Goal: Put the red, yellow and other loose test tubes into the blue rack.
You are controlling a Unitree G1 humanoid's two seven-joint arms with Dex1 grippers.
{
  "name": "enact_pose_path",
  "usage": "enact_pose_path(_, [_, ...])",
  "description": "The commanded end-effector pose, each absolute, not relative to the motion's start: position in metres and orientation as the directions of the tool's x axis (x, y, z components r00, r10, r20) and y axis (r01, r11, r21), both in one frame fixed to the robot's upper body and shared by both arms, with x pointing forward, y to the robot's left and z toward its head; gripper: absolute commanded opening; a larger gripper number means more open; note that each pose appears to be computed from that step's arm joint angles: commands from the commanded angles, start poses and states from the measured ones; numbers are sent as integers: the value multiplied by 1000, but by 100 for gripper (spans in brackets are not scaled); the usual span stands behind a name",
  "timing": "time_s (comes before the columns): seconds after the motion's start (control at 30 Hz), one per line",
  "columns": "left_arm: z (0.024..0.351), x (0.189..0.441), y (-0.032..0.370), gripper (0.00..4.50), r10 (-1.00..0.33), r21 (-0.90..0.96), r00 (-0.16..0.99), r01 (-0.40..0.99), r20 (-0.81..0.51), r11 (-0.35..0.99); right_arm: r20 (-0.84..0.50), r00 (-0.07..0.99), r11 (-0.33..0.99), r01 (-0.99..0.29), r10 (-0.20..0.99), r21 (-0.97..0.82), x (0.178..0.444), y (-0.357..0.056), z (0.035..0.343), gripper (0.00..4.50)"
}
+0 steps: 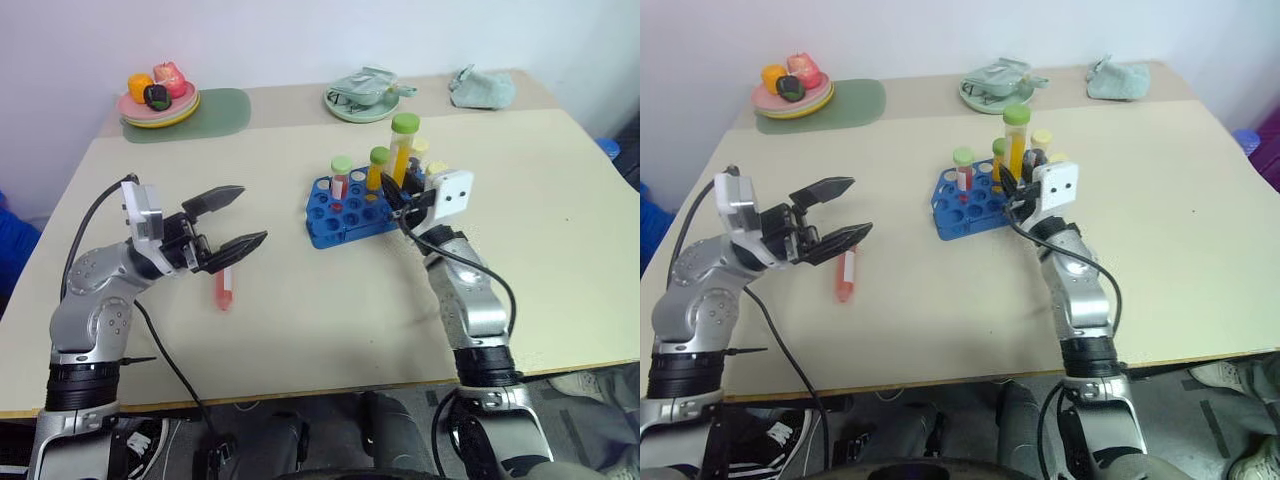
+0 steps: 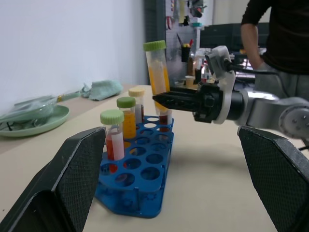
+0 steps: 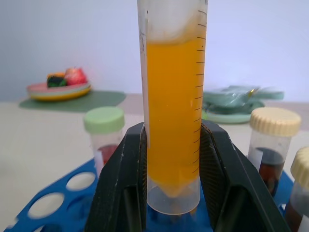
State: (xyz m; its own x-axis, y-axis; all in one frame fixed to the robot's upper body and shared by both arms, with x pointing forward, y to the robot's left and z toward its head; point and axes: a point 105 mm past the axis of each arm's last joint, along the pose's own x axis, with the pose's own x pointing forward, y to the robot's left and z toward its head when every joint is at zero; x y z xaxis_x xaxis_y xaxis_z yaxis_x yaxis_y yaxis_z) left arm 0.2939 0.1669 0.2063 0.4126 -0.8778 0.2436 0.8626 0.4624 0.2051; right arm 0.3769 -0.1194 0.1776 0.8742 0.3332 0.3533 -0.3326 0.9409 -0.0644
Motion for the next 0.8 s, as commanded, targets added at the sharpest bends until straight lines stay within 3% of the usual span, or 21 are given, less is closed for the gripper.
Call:
enact_pose_path(0.03, [216,293,171,450,-879,246,406,851,251,464,421,857,954,-285,298,-95,379,-118,182,93])
enact_pose_path(0.53, [218,290,172,450,-884,254,402,853,236,456,390,858,939,-335,336,-72,380,-102,150,93])
enact_pose_path(0.8, [217,289,174,450,-885,249,406,854,230,456,383,863,943,-325,329,-79,390,-106,149,93])
